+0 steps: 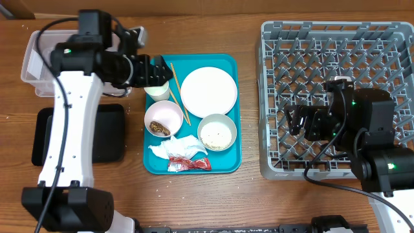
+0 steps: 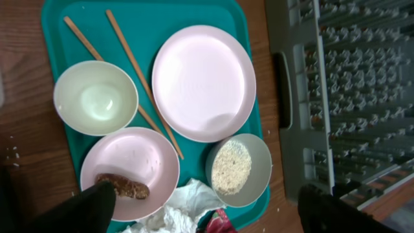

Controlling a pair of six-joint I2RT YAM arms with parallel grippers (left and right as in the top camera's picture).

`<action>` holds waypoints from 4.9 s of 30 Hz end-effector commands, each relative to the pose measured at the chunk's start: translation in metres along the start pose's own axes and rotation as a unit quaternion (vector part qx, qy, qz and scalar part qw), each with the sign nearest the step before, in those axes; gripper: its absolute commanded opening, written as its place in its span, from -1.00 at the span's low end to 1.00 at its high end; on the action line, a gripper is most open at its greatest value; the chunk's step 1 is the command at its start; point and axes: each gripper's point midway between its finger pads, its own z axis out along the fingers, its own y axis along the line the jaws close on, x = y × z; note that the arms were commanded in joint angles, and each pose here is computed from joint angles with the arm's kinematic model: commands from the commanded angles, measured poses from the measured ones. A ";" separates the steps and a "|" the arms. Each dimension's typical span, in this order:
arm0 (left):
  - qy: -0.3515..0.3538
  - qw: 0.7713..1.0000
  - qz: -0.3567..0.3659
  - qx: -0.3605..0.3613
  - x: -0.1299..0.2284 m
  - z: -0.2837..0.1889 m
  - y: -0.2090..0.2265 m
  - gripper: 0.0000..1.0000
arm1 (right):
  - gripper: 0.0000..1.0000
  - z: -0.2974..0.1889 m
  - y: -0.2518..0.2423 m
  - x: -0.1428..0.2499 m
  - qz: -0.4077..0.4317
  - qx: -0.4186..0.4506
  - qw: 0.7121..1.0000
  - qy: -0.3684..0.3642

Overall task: Sort waste into correct bins and load items into the dishwasher
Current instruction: 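Reach the left gripper to the white cup and grasp it, then lift the white cup and hand it to the right gripper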

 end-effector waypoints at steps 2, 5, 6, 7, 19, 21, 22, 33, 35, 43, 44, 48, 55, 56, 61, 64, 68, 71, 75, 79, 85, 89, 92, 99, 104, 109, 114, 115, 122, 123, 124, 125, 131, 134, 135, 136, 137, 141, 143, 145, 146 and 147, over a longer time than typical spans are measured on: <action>0.007 0.994 0.012 -0.107 0.003 0.005 0.006 0.75 | 1.00 -0.007 0.010 -0.009 -0.008 -0.019 1.000 -0.012; -0.004 0.981 -0.012 -0.195 0.004 0.005 0.016 0.72 | 1.00 -0.007 0.010 -0.008 -0.008 -0.019 1.000 -0.012; -0.009 0.977 -0.014 -0.213 0.004 0.005 0.017 0.71 | 1.00 -0.007 0.010 -0.008 -0.008 -0.019 1.000 -0.012; -0.014 0.974 -0.015 -0.225 0.002 0.006 0.018 0.71 | 1.00 -0.007 0.010 -0.008 -0.008 -0.019 1.000 -0.012; 0.009 0.976 -0.002 -0.216 -0.009 0.055 0.025 0.65 | 1.00 -0.003 0.008 -0.006 -0.005 -0.017 1.000 -0.003; 0.011 0.977 0.006 -0.212 -0.011 0.061 0.025 0.64 | 1.00 0.001 0.007 -0.005 -0.003 -0.016 1.000 0.003; 0.011 0.977 0.012 -0.211 -0.013 0.064 0.026 0.62 | 1.00 0.003 0.006 -0.004 -0.002 -0.015 1.000 0.007; 0.067 0.977 0.052 -0.196 -0.008 0.123 0.043 -0.02 | 0.97 0.019 0.001 0.000 0.006 -0.010 0.999 0.034; 0.068 0.977 0.050 -0.197 -0.008 0.125 0.045 -0.03 | 0.97 0.019 0.001 0.000 0.006 -0.010 0.999 0.034; 0.011 0.977 0.017 -0.214 -0.035 0.093 0.055 0.05 | 0.97 0.019 0.001 0.000 0.006 -0.010 0.999 0.034; 0.004 0.977 0.013 -0.215 -0.040 0.089 0.060 0.09 | 0.97 0.019 0.001 0.000 0.006 -0.010 0.999 0.034; 0.003 0.978 0.038 -0.205 -0.047 0.082 0.078 0.12 | 0.97 0.019 0.001 0.000 0.006 -0.009 0.999 0.034; 0.014 0.973 0.034 -0.226 -0.046 0.081 0.110 0.18 | 0.98 0.019 0.001 0.000 0.006 -0.009 0.999 0.034; 0.018 0.975 0.035 -0.220 -0.045 0.083 0.111 0.17 | 0.98 0.019 0.001 0.000 0.006 -0.009 0.999 0.034; 0.044 0.980 0.046 -0.186 -0.036 0.098 0.104 0.13 | 0.98 0.019 0.000 0.000 0.006 -0.006 0.999 0.033; 0.067 0.978 0.044 -0.192 -0.027 0.109 0.110 0.13 | 0.98 0.019 0.000 0.000 0.006 -0.006 0.999 0.033; 0.088 0.972 0.019 -0.218 -0.018 0.123 0.128 0.12 | 0.98 0.019 0.000 0.000 0.006 -0.006 0.999 0.034; 0.095 0.969 0.004 -0.230 -0.015 0.127 0.139 0.13 | 0.98 0.019 -0.001 0.002 0.007 -0.005 0.999 0.037; 0.095 0.969 -0.001 -0.226 -0.015 0.133 0.141 -0.04 | 0.98 0.019 -0.001 0.003 0.007 -0.005 0.999 0.038; 0.107 0.976 -0.002 -0.188 -0.009 0.146 0.128 -0.74 | 0.98 0.019 -0.001 0.002 0.007 -0.005 0.999 0.038; 0.109 0.979 -0.018 -0.169 -0.008 0.152 0.118 -0.92 | 0.98 0.019 -0.001 0.002 0.007 -0.005 0.999 0.036; 0.080 0.987 -0.045 -0.129 -0.029 0.129 0.104 -0.92 | 0.98 0.019 0.004 -0.004 0.005 -0.019 0.999 0.026; 0.051 0.996 -0.056 -0.048 -0.051 0.103 0.076 -0.92 | 0.98 0.018 0.018 -0.010 0.000 -0.056 0.998 0.016; 0.019 0.972 -0.077 0.221 -0.078 0.024 -0.011 -0.92 | 0.98 0.018 0.061 -0.026 -0.020 -0.189 0.982 0.001; 0.029 0.923 -0.049 0.382 -0.067 -0.010 -0.063 -0.92 | 0.98 0.019 0.097 -0.039 -0.046 -0.316 0.948 -0.003; 0.068 0.901 -0.034 0.427 -0.040 -0.014 -0.097 -0.92 | 0.98 0.014 0.123 -0.050 -0.086 -0.425 0.901 -0.015; 0.105 0.888 -0.009 0.448 -0.023 -0.006 -0.138 -0.92 | 0.97 0.018 0.127 -0.054 -0.101 -0.452 0.886 -0.021; 0.114 0.886 -0.001 0.449 -0.018 -0.003 -0.147 -0.92 | 0.96 0.019 0.127 -0.054 -0.101 -0.453 0.886 -0.020; 0.144 0.874 0.050 0.462 0.006 0.007 -0.185 -0.92 | 0.86 0.016 0.137 -0.050 -0.111 -0.470 0.876 -0.015; 0.146 0.875 0.051 0.459 0.007 0.008 -0.185 -0.92 | 0.83 0.013 0.139 -0.049 -0.115 -0.478 0.871 -0.015; 0.147 0.876 0.052 0.457 0.008 0.009 -0.184 -0.92 | 0.80 0.009 0.141 -0.049 -0.120 -0.488 0.864 -0.015; 0.147 0.876 0.052 0.457 0.008 0.009 -0.184 -0.92 | 0.77 0.006 0.143 -0.048 -0.124 -0.496 0.859 -0.015; 0.148 0.870 0.039 0.468 0.006 0.005 -0.187 -0.92 | 0.60 0.002 0.145 -0.050 -0.135 -0.506 0.852 -0.022; 0.154 0.865 0.021 0.477 0.005 0.002 -0.190 -0.92 | 0.54 0.001 0.146 -0.052 -0.142 -0.506 0.850 -0.030; 0.152 0.859 0.018 0.488 0.003 -0.002 -0.193 -0.92 | 0.52 0.001 0.146 -0.053 -0.143 -0.506 0.850 -0.031; 0.149 0.853 0.014 0.501 0.001 -0.006 -0.196 -0.92 | 0.49 0.001 0.146 -0.053 -0.145 -0.506 0.850 -0.033; 0.146 0.847 0.010 0.511 0.000 -0.009 -0.198 -0.92 | 0.47 0.001 0.146 -0.054 -0.146 -0.505 0.850 -0.035; 0.151 0.845 0.008 0.512 0.001 -0.009 -0.201 -0.92 | 0.46 0.000 0.148 -0.057 -0.157 -0.506 0.847 -0.046; 0.157 0.846 0.006 0.509 0.004 -0.007 -0.203 -0.92 | 0.46 -0.001 0.148 -0.059 -0.163 -0.506 0.845 -0.053; 0.163 0.845 0.009 0.509 0.007 -0.006 -0.207 -0.92 | 0.46 -0.003 0.149 -0.062 -0.170 -0.507 0.843 -0.061; 0.165 0.846 0.011 0.507 0.008 -0.005 -0.208 -0.92 | 0.46 -0.003 0.149 -0.063 -0.171 -0.507 0.843 -0.063; 0.167 0.845 0.011 0.507 0.009 -0.005 -0.209 -0.92 | 0.46 -0.003 0.149 -0.066 -0.167 -0.504 0.845 -0.066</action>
